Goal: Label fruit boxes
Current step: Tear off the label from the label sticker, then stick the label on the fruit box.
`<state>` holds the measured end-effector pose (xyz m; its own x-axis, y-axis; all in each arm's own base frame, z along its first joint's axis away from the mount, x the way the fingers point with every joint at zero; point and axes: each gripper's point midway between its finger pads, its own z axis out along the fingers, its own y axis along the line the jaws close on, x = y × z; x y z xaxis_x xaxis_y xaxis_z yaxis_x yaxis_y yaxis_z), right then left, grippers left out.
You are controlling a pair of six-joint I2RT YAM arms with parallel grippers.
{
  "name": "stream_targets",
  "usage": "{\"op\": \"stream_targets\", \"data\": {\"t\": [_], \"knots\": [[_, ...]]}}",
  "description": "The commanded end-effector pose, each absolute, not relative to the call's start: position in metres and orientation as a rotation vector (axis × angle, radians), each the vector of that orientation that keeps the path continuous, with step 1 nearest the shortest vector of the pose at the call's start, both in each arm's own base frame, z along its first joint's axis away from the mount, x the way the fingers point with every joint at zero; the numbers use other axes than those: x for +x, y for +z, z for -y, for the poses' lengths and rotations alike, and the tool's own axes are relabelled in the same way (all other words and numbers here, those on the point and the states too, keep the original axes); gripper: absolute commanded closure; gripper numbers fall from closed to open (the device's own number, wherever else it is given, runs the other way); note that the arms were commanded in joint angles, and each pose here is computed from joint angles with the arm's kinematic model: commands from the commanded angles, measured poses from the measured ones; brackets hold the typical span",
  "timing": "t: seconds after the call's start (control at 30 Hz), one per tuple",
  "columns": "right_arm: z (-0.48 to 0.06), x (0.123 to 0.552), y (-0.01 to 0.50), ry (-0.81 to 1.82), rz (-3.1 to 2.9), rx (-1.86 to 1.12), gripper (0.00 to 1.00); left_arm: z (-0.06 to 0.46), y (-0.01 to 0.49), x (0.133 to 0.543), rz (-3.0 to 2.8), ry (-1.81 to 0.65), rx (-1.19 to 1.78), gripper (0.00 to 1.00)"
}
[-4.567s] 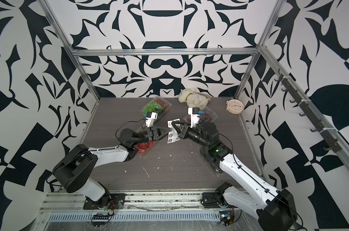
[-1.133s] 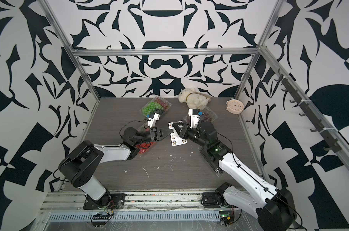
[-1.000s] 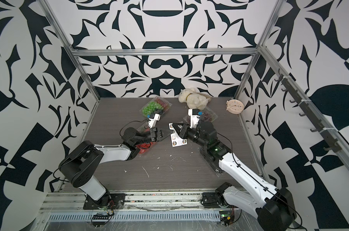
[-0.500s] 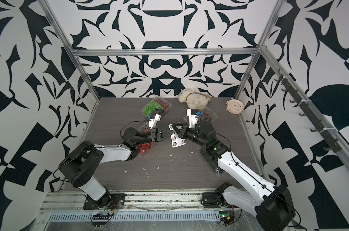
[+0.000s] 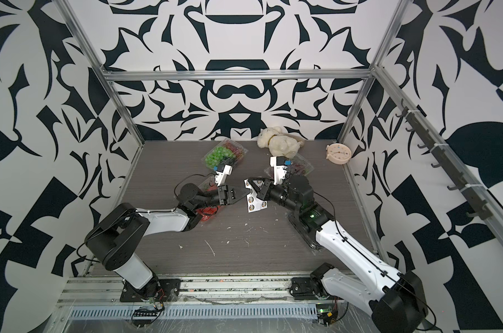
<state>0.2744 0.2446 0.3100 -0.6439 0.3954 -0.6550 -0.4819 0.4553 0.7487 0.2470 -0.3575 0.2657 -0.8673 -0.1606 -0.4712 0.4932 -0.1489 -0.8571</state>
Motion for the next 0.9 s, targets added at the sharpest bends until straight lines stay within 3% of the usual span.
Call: {"op": "stream_targets", "data": {"t": [0.0,0.43,0.63,0.87], "knots": [[-0.24,0.266,0.359,1.32,-1.706,-0.13,1.0,0.355,0.263,0.258,-1.683,-2.05,0.35,1.0],[-0.213,0.274,0.338,1.168,-1.776,-0.039,1.0,0.335,0.27,0.276,-1.652,-2.041,0.284,1.0],[-0.147,0.278,0.287,0.867,-1.937,0.187,1.0,0.315,0.285,0.282,-1.626,-2.019,0.265,1.0],[-0.065,0.255,0.223,0.529,-2.066,0.482,1.0,0.294,0.299,0.285,-1.619,-1.98,0.251,1.0]]}}
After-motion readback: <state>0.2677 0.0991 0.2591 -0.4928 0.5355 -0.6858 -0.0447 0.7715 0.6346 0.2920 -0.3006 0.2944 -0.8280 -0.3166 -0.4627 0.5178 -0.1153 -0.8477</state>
